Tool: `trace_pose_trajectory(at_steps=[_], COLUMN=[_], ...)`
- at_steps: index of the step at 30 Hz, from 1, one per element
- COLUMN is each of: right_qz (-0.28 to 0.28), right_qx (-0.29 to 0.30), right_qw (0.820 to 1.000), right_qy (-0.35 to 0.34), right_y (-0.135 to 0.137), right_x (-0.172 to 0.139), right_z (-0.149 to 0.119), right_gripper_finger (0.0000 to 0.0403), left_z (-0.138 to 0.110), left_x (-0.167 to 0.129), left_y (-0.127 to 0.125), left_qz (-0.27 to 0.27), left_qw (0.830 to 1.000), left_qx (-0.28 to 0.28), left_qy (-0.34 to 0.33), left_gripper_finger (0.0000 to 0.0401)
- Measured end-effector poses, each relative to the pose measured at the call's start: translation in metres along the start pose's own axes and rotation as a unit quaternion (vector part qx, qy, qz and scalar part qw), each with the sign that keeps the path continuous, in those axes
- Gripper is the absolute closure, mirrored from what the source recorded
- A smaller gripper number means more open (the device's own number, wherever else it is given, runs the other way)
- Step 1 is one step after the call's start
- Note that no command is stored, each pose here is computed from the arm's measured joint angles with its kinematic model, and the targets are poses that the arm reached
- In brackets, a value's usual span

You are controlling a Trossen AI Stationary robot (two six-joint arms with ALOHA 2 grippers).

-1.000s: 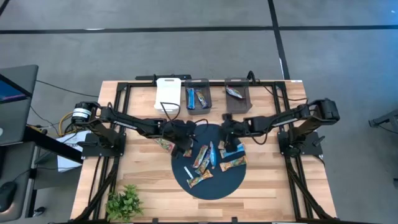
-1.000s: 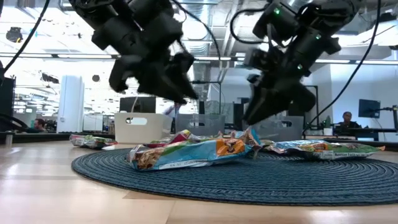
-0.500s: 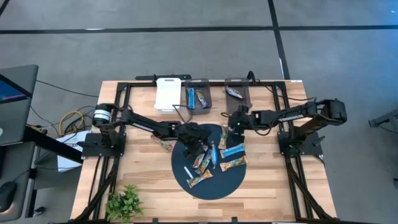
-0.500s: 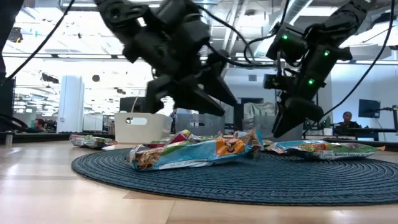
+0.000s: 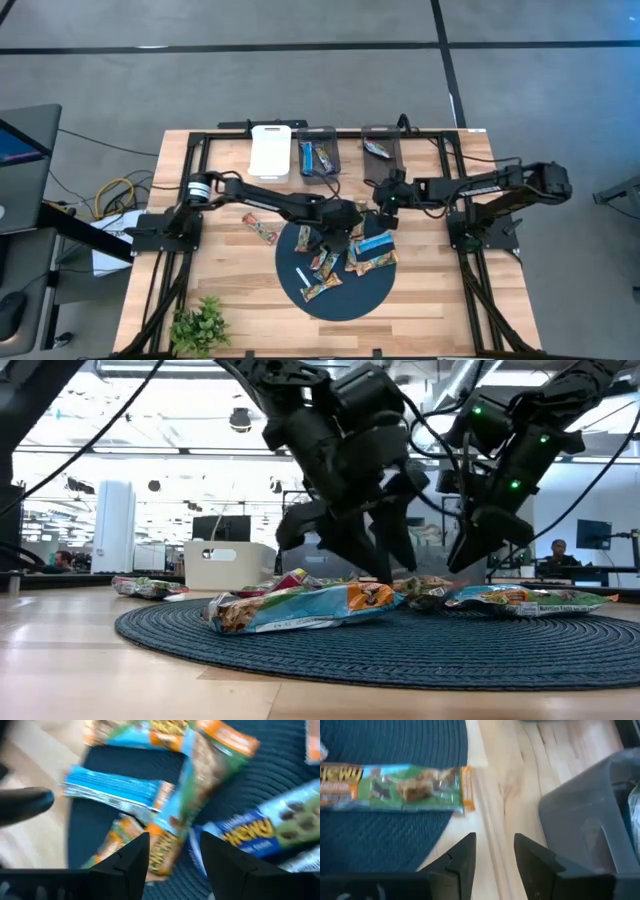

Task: Pick and place Granola Bars by type
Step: Put the orange granola bar into the white bin

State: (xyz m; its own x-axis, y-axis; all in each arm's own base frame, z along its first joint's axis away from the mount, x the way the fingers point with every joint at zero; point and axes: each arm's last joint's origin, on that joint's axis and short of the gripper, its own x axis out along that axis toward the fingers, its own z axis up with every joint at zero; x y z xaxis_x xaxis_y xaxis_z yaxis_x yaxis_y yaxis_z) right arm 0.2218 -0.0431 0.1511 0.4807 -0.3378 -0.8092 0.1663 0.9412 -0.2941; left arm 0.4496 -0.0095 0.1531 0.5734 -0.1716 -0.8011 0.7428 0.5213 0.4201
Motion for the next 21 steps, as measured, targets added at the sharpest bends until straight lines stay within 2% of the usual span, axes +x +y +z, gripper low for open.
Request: trace_pose_trajectory(at_steps=[6, 13, 17, 21], right_qz=[-0.002, -0.001, -0.002, -0.002], right_qx=[0.002, 0.003, 0.002, 0.002], right_qw=[1.0, 1.0, 1.0, 1.0], right_qy=[0.004, 0.003, 0.002, 0.002], right_y=[-0.001, -0.001, -0.001, -0.001], right_x=[0.0, 0.0, 0.0, 0.0], right_z=[-0.003, -0.003, -0.002, -0.002], right_gripper_finger=[0.0275, 0.0275, 0.0275, 0.0275], left_z=[-0.002, -0.003, -0.003, -0.004], left_x=[0.011, 0.015, 0.015, 0.015], left_y=[0.002, 0.003, 0.004, 0.003], left_qz=[0.0, 0.02, 0.026, 0.026], left_qw=[0.999, 0.999, 0.999, 0.998], left_qx=[0.031, 0.029, 0.021, 0.023], left_qy=[0.009, 0.022, 0.03, 0.045], left_gripper_finger=[0.0232, 0.0236, 0.0274, 0.0338])
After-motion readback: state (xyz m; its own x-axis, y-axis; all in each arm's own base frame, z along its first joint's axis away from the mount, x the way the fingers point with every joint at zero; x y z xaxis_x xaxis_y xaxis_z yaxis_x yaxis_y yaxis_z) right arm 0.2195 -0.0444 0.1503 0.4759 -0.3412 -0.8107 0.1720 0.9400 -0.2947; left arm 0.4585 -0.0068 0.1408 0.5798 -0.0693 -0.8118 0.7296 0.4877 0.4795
